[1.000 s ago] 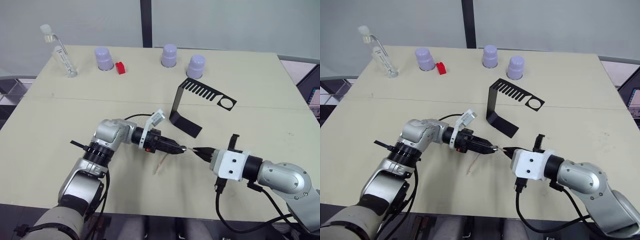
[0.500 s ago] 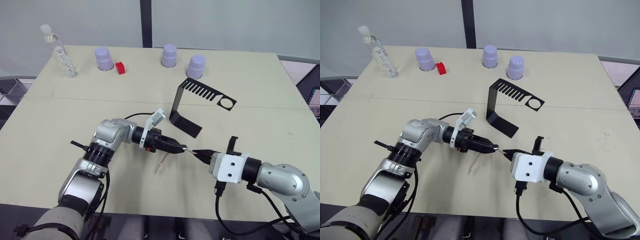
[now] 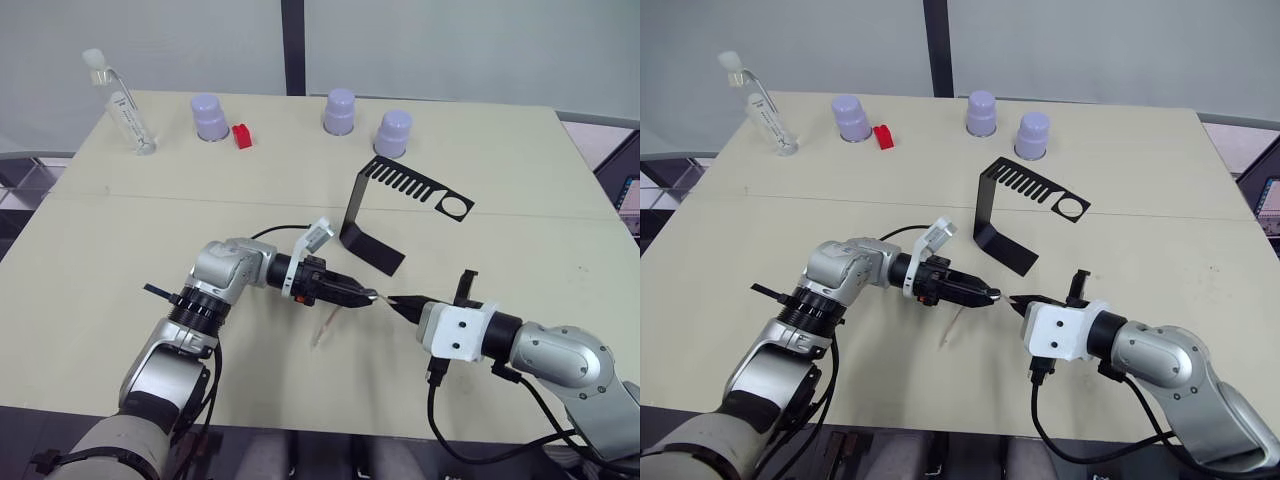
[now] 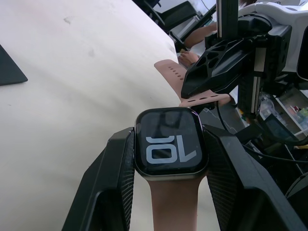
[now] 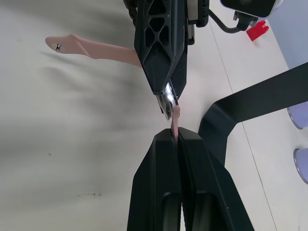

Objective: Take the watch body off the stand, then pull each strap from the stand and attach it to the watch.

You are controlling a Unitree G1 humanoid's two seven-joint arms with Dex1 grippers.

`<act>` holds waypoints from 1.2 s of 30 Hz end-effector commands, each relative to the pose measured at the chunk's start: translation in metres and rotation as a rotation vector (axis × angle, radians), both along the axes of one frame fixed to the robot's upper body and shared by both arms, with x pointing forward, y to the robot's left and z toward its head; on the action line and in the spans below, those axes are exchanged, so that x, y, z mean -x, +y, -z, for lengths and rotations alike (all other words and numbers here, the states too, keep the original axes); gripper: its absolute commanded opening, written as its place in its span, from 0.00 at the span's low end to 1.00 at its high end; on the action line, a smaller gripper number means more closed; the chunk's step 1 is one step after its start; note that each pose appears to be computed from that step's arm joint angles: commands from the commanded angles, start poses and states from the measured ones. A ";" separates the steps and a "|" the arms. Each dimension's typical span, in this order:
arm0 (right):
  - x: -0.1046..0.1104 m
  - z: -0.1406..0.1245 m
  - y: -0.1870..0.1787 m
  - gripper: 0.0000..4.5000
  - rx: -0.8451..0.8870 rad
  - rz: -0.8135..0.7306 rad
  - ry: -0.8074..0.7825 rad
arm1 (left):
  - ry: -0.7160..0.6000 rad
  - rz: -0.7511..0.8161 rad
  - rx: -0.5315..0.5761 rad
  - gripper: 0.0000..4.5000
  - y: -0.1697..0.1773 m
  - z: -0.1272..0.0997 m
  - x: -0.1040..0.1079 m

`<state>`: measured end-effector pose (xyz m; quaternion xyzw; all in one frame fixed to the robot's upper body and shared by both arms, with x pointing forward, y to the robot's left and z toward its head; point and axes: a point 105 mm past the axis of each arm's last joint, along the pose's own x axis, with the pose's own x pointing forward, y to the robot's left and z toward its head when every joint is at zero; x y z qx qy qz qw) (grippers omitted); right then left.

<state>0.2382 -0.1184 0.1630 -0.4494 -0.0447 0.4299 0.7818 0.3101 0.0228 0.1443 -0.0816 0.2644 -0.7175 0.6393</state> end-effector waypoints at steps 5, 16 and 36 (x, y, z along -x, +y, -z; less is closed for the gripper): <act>0.011 -0.010 0.007 0.00 -0.019 -0.039 -0.016 | -0.020 0.005 0.040 0.35 -0.001 -0.008 -0.002; 0.007 -0.010 0.006 0.00 -0.027 -0.024 -0.026 | -0.017 0.017 0.042 0.35 -0.002 -0.009 0.000; 0.006 -0.009 0.003 0.00 -0.014 -0.020 -0.013 | -0.020 0.022 0.048 0.35 -0.002 -0.011 0.001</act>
